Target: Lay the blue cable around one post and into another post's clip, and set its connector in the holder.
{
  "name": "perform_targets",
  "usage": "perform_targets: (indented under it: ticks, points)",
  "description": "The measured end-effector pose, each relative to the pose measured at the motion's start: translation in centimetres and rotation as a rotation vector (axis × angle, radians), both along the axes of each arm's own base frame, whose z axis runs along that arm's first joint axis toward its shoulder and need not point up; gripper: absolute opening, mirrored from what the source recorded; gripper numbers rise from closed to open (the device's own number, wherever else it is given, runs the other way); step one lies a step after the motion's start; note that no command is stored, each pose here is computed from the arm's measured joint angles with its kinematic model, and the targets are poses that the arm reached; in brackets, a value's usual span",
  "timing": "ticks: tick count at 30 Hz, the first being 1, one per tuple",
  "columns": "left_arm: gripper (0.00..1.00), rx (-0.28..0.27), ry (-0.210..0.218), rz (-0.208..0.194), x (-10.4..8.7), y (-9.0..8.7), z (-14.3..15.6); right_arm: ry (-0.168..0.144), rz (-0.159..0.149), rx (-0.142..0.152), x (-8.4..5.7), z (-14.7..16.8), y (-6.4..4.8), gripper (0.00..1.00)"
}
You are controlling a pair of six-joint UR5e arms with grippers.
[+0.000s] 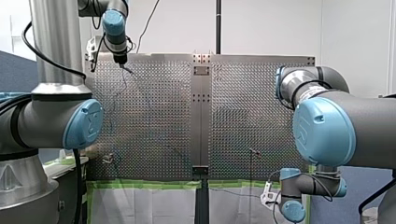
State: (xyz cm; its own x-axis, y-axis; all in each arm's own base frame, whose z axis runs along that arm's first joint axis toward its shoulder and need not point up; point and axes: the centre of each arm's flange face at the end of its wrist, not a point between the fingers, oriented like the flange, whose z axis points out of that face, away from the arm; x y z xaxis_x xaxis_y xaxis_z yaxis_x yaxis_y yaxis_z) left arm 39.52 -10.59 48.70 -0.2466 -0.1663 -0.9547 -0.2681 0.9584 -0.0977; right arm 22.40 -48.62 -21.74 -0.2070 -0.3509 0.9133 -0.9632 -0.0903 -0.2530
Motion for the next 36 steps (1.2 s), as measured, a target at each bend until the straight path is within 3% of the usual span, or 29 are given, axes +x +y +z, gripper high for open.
perform_targets:
  ticks: [4,16,36]
  points:
    - [0.87,0.0,0.015,0.002,-0.1,0.1,0.6,0.001,0.002,0.0,0.1,0.0,0.0,0.0]
    - [0.87,-0.001,0.118,0.008,-1.4,0.2,0.2,0.002,0.008,0.004,0.5,0.0,0.1,0.0]
    - [0.87,0.005,0.135,0.015,-1.7,0.1,0.1,0.003,0.012,0.006,0.7,0.0,0.2,0.0]
